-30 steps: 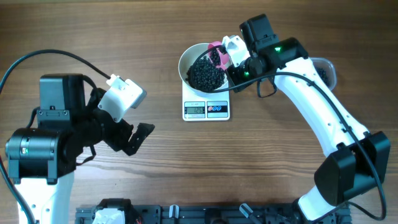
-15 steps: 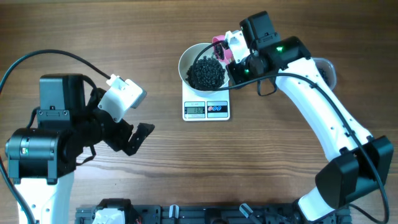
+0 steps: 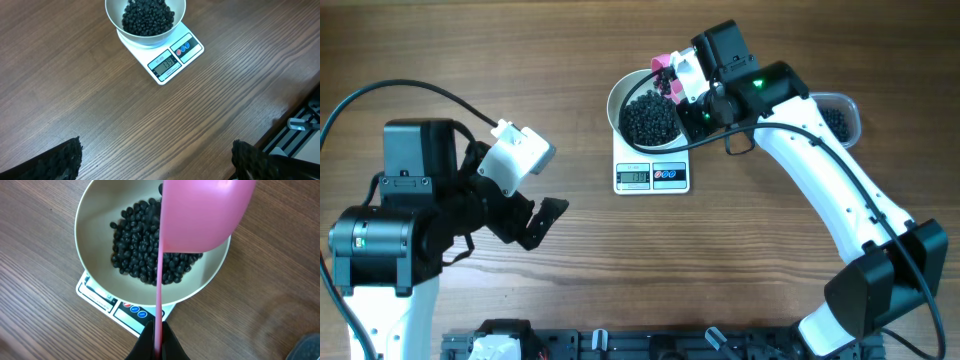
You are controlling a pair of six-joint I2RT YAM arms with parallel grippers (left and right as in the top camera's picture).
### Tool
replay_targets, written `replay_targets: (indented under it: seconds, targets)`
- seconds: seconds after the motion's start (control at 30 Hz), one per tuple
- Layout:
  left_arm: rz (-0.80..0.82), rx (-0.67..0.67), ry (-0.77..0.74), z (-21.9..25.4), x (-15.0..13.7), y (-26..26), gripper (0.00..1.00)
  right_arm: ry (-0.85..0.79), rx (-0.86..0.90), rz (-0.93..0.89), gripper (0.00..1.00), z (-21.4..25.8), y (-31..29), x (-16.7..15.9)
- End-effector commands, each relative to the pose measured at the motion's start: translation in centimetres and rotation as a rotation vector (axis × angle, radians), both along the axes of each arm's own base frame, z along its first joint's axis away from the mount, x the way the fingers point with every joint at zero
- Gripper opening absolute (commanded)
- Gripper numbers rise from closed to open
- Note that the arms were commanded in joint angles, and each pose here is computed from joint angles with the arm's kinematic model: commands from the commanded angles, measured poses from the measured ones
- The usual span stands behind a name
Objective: Scoop item into bowl and weigh 150g on scale
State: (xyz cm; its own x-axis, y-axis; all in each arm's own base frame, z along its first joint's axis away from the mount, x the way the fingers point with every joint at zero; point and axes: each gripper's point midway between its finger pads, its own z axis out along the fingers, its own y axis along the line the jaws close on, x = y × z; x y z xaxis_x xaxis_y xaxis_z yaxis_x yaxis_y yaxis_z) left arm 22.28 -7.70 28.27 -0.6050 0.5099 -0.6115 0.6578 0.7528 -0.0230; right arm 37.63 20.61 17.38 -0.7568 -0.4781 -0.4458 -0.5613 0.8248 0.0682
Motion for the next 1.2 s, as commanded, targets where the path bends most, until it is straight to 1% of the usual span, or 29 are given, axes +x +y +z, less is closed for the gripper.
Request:
replay_targets:
  seconds: [0.0,0.97,1.17]
  targets:
    - [-0.016,-0.005,-0.023,0.6,0.0,-0.1,1.00,-0.046,0.008,-0.005,0.04,1.5,0.0,0.5]
    - [-0.016,-0.005,-0.023,0.6,0.0,-0.1,1.00,-0.058,0.010,-0.004,0.04,1.7,0.0,0.8]
    - [-0.016,-0.005,-0.023,0.6,0.0,-0.1,1.00,-0.160,-0.111,-0.023,0.04,2.0,-1.8,2.6]
